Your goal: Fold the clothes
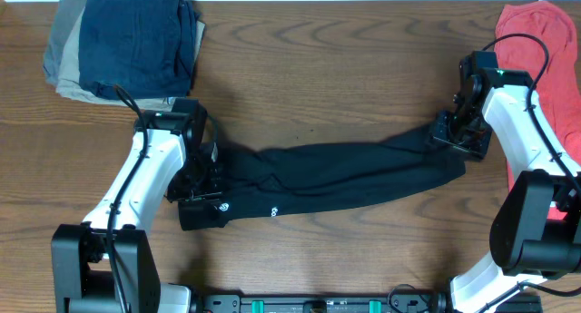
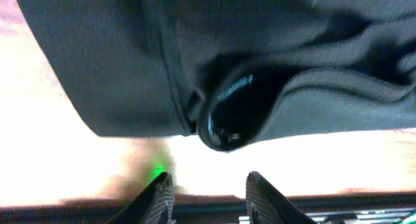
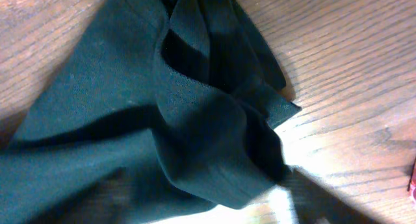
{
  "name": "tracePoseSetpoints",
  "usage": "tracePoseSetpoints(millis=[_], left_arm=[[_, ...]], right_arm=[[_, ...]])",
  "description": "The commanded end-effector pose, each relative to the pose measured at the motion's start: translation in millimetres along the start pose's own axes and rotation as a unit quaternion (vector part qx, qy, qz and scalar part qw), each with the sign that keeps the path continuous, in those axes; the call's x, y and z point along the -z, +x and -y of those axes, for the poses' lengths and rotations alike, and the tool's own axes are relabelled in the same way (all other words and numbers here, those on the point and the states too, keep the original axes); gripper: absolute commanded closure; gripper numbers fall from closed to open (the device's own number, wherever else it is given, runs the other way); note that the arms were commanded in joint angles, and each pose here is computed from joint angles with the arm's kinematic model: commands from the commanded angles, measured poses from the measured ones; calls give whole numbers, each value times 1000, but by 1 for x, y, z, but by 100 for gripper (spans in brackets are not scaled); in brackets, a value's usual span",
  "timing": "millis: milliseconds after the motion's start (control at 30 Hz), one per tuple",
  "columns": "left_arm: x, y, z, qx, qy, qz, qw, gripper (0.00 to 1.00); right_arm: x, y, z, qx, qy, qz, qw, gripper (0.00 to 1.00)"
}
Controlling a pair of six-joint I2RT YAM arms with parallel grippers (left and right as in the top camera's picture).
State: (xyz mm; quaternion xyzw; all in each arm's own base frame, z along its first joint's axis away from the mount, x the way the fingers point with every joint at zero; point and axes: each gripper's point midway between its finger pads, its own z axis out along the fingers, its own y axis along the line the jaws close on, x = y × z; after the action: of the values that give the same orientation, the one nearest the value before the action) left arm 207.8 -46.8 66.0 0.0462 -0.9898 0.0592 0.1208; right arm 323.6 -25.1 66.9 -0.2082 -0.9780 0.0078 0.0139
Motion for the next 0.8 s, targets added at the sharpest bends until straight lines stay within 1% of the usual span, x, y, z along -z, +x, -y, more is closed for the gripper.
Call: tracePoseSetpoints(millis=[0, 67, 200, 333, 433, 467, 500, 533, 567, 600, 633, 667, 700, 767], left_arm=[[0, 7, -3, 4, -5, -13, 1000, 61], [5, 9, -3, 5, -7, -18, 1000, 61], [21, 9, 0, 14, -7, -17, 1000, 61], [33, 3, 3, 13, -2, 6, 1000, 61], [38, -2, 4, 9, 2, 27, 1000, 62], [39, -4, 6, 8, 5, 35, 999, 67], [41, -8, 7, 5, 8, 46, 999, 73], [41, -12, 10, 1, 13, 56, 998, 81], [42, -17, 15, -5, 21, 68, 997, 94], [42, -21, 21, -10, 31, 75, 997, 94], [41, -24, 27, -17, 42, 82, 996, 94], [39, -27, 35, -26, 55, 87, 994, 94], [36, -28, 43, -36, 68, 91, 993, 94], [29, -29, 57, -54, 87, 94, 990, 94]], right_arm=[[3, -4, 5, -8, 0, 9, 1000, 1], [7, -8, 1, 4, -9, 15, 1000, 1], [21, -14, -16, 48, -55, 22, 997, 1], [28, -15, -32, 92, -100, 27, 990, 1], [28, -18, -37, 106, -104, 36, 988, 1], [28, -20, -39, 111, -104, 40, 987, 6], [29, -21, -41, 117, -106, 44, 987, 21], [29, -22, -44, 120, -107, 48, 986, 42], [29, -22, -46, 122, -107, 50, 985, 71], [28, -21, -48, 125, -107, 50, 985, 83], [26, -20, -49, 127, -107, 48, 985, 92], [24, -17, -50, 130, -107, 45, 985, 97], [20, -14, -51, 132, -105, 40, 985, 99], [14, -7, -53, 138, -103, 30, 985, 98]])
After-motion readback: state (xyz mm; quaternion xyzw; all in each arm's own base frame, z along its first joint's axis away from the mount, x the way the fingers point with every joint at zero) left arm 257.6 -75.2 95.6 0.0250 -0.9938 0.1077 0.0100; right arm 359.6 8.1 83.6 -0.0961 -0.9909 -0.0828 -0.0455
